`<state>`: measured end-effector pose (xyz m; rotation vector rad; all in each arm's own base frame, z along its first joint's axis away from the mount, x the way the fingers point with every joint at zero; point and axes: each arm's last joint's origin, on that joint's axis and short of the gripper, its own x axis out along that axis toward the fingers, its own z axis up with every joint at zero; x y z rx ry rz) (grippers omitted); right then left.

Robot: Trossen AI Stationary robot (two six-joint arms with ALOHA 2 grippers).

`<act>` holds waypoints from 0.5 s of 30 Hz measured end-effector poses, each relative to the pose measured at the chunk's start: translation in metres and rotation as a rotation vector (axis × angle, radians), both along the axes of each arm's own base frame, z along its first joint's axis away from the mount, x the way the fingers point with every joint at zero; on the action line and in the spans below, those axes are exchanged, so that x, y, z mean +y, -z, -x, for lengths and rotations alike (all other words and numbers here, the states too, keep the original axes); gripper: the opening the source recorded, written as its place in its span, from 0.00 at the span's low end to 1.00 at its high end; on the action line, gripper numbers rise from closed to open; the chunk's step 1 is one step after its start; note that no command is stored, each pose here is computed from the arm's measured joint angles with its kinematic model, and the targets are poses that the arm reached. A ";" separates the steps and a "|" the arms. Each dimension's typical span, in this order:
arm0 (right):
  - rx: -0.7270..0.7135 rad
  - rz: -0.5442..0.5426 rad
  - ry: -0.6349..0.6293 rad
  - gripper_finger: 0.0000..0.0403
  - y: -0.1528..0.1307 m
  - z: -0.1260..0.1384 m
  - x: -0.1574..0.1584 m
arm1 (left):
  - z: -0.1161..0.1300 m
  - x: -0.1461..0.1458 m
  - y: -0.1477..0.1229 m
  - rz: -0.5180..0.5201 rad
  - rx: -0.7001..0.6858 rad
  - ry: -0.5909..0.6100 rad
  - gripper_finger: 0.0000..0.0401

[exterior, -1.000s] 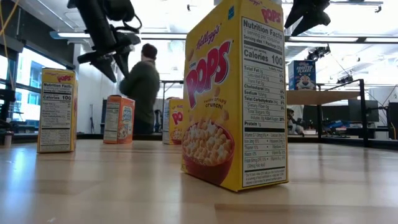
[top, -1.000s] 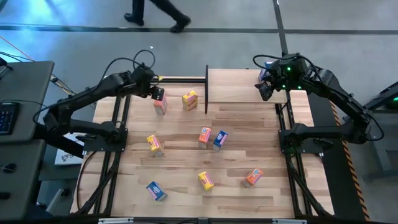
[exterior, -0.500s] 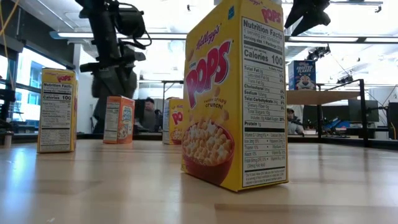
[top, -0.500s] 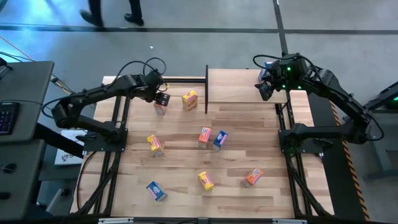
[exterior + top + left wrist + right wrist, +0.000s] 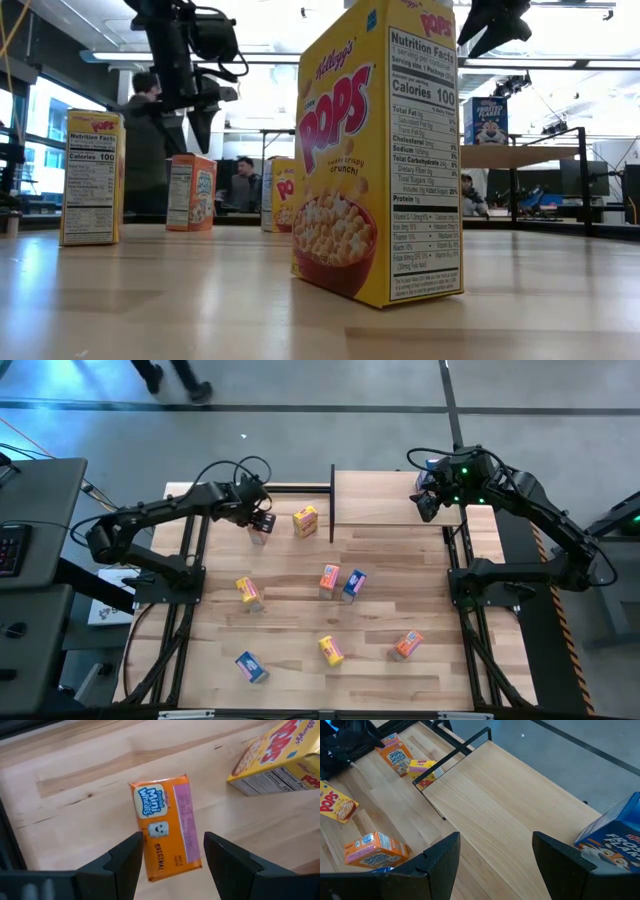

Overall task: Stack cereal on shelf
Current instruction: Put the top orange cereal box on the shelf

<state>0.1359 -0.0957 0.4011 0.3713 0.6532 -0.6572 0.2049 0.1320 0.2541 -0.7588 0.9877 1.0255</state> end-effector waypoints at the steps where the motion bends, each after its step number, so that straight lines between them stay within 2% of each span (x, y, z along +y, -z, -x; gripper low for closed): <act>1: 0.000 0.000 -0.001 0.60 0.000 0.000 0.000 | 0.000 0.000 0.000 -0.001 0.000 0.002 0.50; 15: 0.000 0.000 0.000 0.60 0.000 0.000 0.000 | 0.001 -0.002 0.006 -0.011 0.018 -0.034 0.50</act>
